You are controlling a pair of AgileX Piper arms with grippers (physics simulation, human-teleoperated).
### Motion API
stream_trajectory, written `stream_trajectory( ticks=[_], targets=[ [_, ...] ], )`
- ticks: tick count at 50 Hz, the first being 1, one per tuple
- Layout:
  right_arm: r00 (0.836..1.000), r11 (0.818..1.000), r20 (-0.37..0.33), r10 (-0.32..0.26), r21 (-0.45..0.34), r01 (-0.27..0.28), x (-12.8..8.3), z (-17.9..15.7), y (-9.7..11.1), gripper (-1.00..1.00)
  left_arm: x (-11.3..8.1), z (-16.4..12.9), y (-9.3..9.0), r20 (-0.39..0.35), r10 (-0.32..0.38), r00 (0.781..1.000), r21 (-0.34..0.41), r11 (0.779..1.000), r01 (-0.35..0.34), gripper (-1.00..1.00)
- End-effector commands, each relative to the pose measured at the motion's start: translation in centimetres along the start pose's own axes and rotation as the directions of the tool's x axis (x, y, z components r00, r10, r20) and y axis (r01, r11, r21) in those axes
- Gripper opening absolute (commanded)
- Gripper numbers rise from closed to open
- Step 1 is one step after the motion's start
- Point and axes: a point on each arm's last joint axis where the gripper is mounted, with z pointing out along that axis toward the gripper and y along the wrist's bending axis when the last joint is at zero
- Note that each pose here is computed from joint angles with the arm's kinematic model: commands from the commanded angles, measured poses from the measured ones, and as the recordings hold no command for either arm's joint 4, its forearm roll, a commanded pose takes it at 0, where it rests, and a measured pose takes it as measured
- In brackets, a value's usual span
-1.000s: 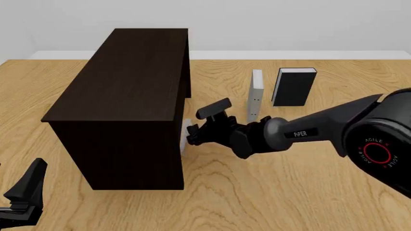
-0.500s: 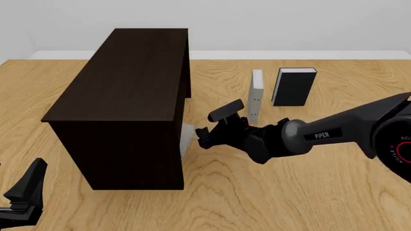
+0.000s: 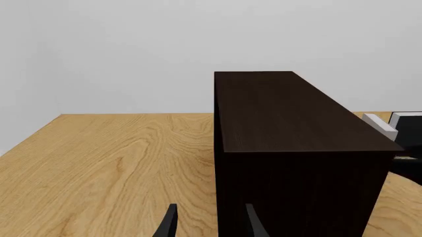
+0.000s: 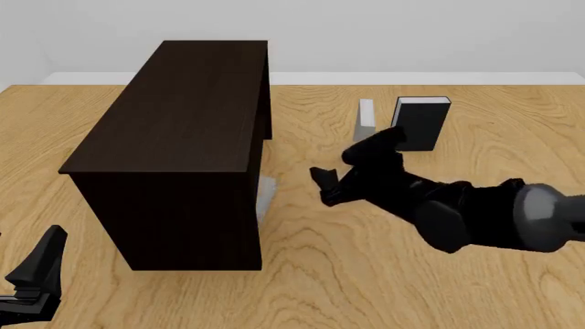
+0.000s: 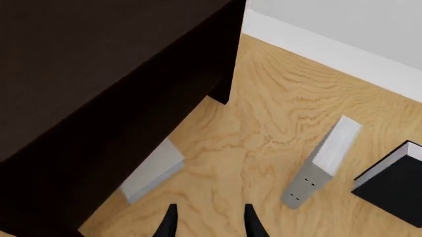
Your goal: Pick up the book on the right and place it under the cabinet shelf.
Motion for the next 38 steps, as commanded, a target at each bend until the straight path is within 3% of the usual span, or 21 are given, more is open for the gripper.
stream_trajectory(
  ticks=[1,17,26,34,38],
  targets=[
    [0.994,0.998,0.082,0.068,0.01,-0.069,-0.6,-3.9,-0.4,1.0,0.0,0.0,0.0,0.0,0.0,1.0,0.0,1.0,0.0,1.0],
    [0.979,0.996,0.204,0.022,0.078,-0.039,-3.2,-12.0,-1.8,1.0,0.0,0.0,0.0,0.0,0.0,1.0,0.0,1.0,0.0,1.0],
    [0.959,0.985,0.283,0.003,0.164,-0.052,-3.2,-17.3,-2.9,1.0,0.0,0.0,0.0,0.0,0.0,1.0,0.0,1.0,0.0,1.0],
    [0.951,0.977,0.309,-0.003,0.205,-0.064,-2.8,-19.9,-3.1,1.0,0.0,0.0,0.0,0.0,0.0,1.0,0.0,1.0,0.0,1.0],
    [0.942,0.965,0.336,-0.014,0.251,-0.076,-2.6,-22.2,-3.2,1.0,0.0,0.0,0.0,0.0,0.0,1.0,0.0,1.0,0.0,1.0]
  ],
)
